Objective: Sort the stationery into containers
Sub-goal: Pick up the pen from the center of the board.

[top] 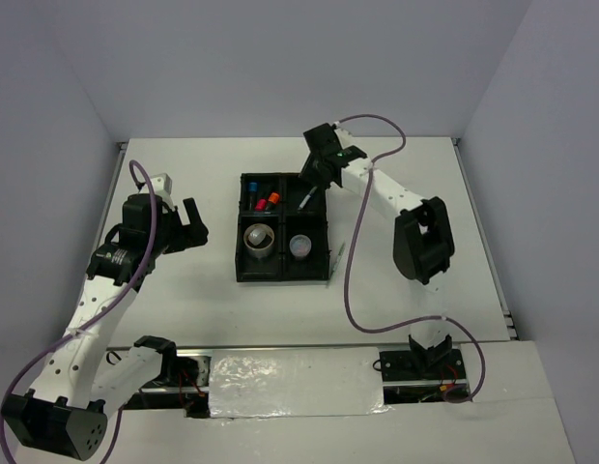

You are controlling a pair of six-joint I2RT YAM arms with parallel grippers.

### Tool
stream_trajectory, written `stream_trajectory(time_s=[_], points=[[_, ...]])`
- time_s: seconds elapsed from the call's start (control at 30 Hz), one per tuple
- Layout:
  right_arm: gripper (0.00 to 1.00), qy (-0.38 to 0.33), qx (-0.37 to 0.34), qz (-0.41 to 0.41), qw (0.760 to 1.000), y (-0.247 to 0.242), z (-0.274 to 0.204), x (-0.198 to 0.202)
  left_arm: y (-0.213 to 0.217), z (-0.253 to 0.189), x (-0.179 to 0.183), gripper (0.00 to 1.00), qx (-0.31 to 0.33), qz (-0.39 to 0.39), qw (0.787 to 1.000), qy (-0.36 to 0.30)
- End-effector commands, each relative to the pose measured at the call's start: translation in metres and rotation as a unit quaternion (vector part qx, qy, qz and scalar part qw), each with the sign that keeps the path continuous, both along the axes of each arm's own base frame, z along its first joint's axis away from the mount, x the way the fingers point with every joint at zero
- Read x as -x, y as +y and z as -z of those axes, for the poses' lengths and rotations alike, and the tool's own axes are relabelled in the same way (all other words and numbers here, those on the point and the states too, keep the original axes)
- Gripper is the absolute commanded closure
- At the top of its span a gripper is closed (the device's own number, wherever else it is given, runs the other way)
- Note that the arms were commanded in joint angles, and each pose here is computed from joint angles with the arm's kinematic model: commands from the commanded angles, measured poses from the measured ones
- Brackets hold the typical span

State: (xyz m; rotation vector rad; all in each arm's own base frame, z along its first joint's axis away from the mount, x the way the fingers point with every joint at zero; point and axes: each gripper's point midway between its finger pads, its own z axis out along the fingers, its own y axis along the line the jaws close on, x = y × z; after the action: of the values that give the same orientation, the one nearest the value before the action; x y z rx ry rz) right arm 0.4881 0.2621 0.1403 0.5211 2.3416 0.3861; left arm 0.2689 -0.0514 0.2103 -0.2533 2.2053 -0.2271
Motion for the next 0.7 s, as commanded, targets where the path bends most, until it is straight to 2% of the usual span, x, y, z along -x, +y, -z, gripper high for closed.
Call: stream_trajectory(time_s=[0.0, 0.03, 0.07, 0.1, 0.13, 0.17, 0.23, 0.33, 0.67], points=[[0.59, -0.065, 0.003, 0.026, 0.998, -0.033, -0.062, 0.030, -0.001, -0.004, -0.006, 0.01, -0.001, 0.007, 1.000, -0.014], [0.59, -0.082, -0.001, 0.030, 0.996, -0.037, -0.065, 0.033, -0.001, -0.004, -0.006, 0.01, -0.001, 0.007, 1.000, -0.014], [0.59, -0.058, 0.017, 0.034, 0.998, -0.049, -0.037, 0.050, -0.001, -0.005, -0.006, 0.01, 0.001, 0.008, 1.000, -0.015], [0.59, -0.080, 0.007, 0.038, 0.996, -0.055, -0.054, 0.058, -0.002, -0.004, -0.006, 0.01, 0.001, 0.009, 1.000, -0.014], [0.59, -0.079, 0.015, 0.045, 0.996, -0.064, -0.050, 0.066, -0.002, -0.005, -0.006, 0.01, 0.001, 0.009, 1.000, -0.015], [0.59, -0.056, 0.030, 0.047, 0.997, -0.072, -0.026, 0.082, -0.002, -0.004, -0.006, 0.01, 0.001, 0.009, 1.000, -0.013], [0.60, -0.064, 0.030, 0.050, 0.996, -0.082, -0.028, 0.096, -0.002, -0.004, -0.006, 0.01, 0.002, 0.010, 1.000, -0.014], [0.60, -0.031, 0.043, 0.046, 0.998, -0.092, 0.008, 0.124, -0.001, -0.004, -0.005, 0.01, 0.001, 0.008, 1.000, -0.015], [0.61, 0.027, 0.055, 0.053, 0.997, -0.098, 0.061, 0.149, -0.001, -0.002, -0.006, 0.01, 0.000, 0.005, 1.000, -0.011]])
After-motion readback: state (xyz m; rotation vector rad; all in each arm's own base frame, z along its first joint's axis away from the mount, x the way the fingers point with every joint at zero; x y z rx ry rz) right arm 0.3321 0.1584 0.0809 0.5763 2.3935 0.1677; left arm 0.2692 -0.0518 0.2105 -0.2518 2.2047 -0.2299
